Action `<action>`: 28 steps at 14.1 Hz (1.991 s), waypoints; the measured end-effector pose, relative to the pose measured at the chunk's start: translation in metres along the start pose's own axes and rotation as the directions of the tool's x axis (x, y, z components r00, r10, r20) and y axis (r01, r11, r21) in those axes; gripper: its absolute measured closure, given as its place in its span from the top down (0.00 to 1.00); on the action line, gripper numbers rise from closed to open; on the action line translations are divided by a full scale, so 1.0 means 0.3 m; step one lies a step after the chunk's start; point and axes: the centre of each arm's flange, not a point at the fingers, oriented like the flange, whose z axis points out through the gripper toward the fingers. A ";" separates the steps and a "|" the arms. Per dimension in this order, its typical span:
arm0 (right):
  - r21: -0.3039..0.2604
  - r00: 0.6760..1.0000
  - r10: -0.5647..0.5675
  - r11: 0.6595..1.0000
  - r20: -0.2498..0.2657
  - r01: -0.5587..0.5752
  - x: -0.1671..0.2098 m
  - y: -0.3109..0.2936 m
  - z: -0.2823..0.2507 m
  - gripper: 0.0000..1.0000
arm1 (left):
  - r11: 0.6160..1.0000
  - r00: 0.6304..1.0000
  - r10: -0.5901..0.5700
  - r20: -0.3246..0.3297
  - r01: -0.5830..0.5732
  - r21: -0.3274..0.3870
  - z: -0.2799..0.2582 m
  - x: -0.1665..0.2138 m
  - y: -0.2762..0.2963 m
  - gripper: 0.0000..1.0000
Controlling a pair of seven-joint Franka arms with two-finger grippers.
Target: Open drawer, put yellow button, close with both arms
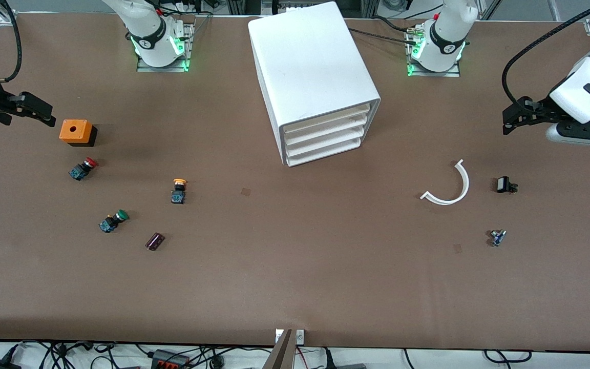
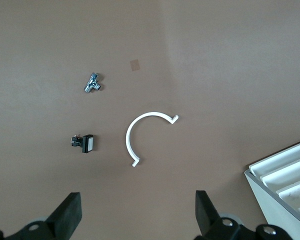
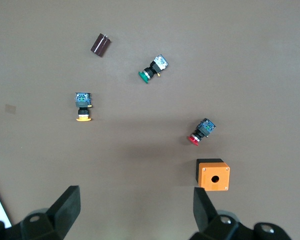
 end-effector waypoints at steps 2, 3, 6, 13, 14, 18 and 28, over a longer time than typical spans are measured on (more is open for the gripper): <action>0.000 1.000 0.000 1.000 0.000 0.000 0.000 0.000 0.001 1.00 | 1.000 1.000 0.000 0.000 0.000 0.000 0.000 0.000 0.000 1.00; 0.000 1.000 0.000 1.000 0.000 0.000 0.000 0.000 0.001 1.00 | 1.000 1.000 0.000 0.000 0.000 0.000 0.000 0.000 0.000 1.00; 0.000 1.000 0.000 1.000 0.002 0.000 0.000 0.000 0.004 1.00 | 1.000 1.000 0.000 0.000 0.000 0.000 0.000 0.000 0.000 1.00; 0.000 1.000 -0.006 1.000 0.019 0.006 0.006 -0.010 0.033 1.00 | 1.000 0.997 0.010 0.073 -0.009 -0.015 0.023 -0.023 0.018 1.00; 0.000 1.000 -0.007 1.000 0.019 0.007 0.006 -0.011 0.034 1.00 | 0.999 0.992 0.018 0.121 -0.013 -0.040 0.040 -0.038 0.032 1.00; 0.000 1.000 -0.013 1.000 0.025 0.013 0.024 -0.021 0.062 1.00 | 0.972 0.929 0.100 0.357 -0.014 -0.234 0.161 -0.081 0.137 1.00; -0.003 0.982 -0.164 0.986 0.095 0.165 0.241 -0.343 0.512 1.00 | 0.543 0.875 0.444 0.193 -0.092 -0.834 0.794 0.162 0.456 1.00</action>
